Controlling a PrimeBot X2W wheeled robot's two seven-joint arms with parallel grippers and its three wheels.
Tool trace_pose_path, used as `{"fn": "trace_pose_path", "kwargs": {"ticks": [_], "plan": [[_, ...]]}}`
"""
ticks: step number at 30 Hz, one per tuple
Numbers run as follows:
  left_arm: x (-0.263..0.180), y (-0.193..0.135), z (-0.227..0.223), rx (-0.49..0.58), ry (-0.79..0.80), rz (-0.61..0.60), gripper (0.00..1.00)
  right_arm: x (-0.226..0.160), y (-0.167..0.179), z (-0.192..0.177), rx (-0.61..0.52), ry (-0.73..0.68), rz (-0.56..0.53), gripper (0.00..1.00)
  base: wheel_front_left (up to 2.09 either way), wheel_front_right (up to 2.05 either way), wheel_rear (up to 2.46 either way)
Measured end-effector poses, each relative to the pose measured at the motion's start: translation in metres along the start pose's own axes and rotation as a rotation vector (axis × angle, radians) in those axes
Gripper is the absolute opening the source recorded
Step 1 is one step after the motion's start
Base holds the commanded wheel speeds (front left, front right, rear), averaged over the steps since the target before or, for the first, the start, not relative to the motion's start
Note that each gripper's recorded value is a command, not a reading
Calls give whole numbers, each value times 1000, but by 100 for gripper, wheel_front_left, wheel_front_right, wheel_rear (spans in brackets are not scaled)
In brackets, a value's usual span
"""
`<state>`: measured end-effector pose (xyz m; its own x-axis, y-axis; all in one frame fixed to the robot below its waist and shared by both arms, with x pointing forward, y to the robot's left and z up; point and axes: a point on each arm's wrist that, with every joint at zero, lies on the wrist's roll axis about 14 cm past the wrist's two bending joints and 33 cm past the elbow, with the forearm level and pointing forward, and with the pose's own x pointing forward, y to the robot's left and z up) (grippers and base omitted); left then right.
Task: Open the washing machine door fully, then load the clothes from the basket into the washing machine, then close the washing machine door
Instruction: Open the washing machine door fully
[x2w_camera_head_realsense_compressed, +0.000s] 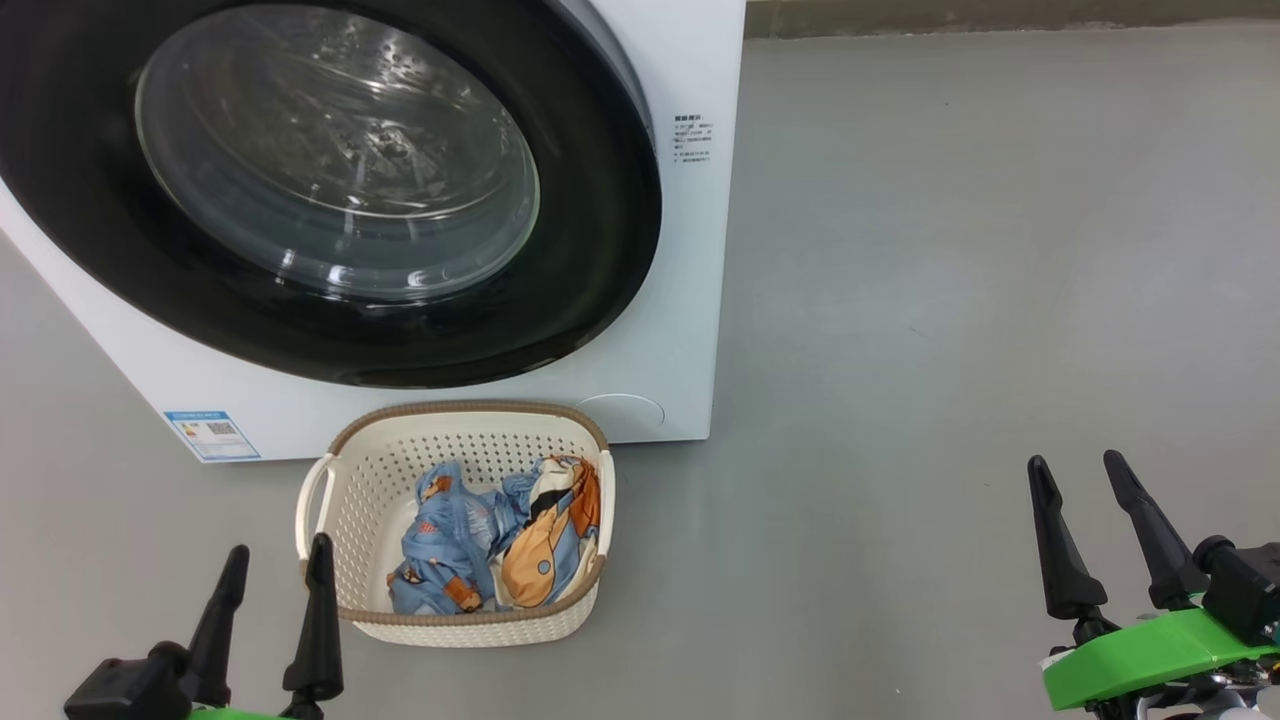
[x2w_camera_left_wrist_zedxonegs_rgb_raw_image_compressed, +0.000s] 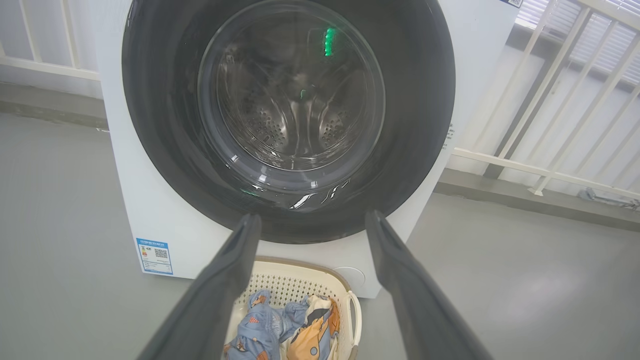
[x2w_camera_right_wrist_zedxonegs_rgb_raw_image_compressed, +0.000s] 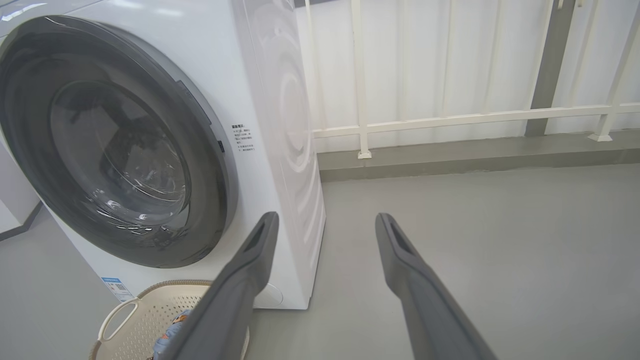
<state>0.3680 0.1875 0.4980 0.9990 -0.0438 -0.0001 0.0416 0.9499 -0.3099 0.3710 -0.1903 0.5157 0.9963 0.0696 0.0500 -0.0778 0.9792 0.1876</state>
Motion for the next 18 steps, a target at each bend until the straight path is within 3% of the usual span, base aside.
{"fn": "trace_pose_path", "kwargs": {"ticks": [9,10,12,18], "plan": [[-3,3,1,2,-6,9,100,6,5,1,2,-5,15,100,2,2,-4],[-3,3,1,2,-6,10,100,8,7,3,5,-9,19,41,0,0,0],[-4,4,1,2,-6,12,100,12,12,4,16,-16,31,3,0,0,0],[-8,6,2,1,-10,23,100,30,30,11,105,-56,63,0,0,0,0]]}}
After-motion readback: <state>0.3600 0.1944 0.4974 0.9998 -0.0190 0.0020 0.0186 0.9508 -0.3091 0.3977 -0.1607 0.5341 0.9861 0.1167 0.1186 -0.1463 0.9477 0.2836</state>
